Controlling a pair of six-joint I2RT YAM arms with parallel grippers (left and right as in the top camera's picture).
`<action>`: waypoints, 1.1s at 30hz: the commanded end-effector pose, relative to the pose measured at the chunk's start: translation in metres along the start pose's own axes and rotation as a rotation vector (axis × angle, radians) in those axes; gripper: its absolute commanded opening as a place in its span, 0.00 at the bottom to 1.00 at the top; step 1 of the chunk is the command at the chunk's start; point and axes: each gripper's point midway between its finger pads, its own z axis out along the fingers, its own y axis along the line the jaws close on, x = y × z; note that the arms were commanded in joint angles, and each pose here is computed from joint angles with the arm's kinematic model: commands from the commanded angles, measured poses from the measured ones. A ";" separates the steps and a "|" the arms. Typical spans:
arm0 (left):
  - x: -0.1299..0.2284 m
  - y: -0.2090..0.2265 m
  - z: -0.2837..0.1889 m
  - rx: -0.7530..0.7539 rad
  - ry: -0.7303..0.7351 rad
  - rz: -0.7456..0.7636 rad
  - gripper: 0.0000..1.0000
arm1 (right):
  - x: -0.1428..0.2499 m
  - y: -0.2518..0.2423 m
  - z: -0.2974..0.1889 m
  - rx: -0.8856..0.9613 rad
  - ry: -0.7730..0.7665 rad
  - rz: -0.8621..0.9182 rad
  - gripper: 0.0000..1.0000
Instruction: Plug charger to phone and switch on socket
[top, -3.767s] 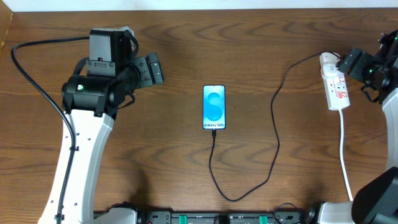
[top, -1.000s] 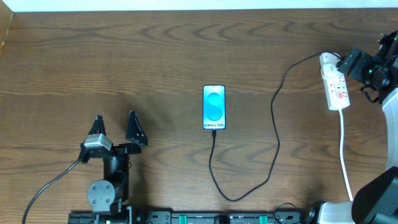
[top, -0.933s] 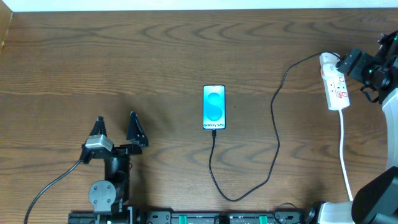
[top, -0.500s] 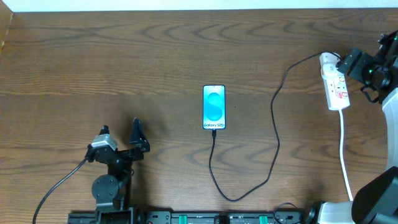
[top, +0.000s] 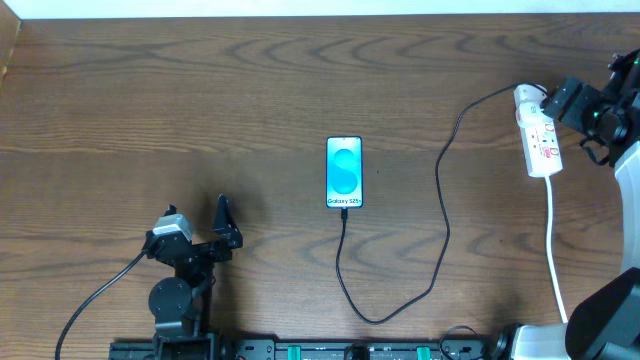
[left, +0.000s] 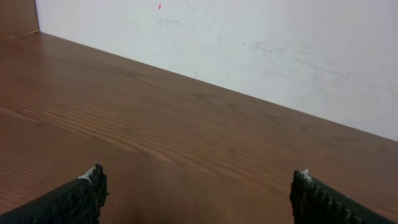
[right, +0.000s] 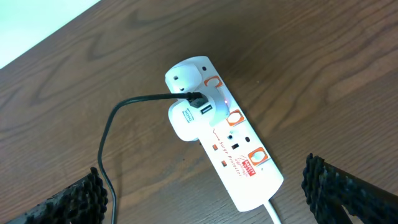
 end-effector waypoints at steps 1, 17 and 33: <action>0.014 0.000 0.000 0.008 0.052 0.028 0.95 | 0.000 0.000 0.000 0.005 -0.002 0.005 0.99; 0.014 0.000 0.000 0.006 0.050 0.015 0.95 | 0.000 0.000 0.000 0.005 -0.002 0.005 0.99; 0.014 0.000 0.000 0.006 0.050 0.015 0.95 | 0.000 0.000 0.000 0.005 -0.002 0.005 0.99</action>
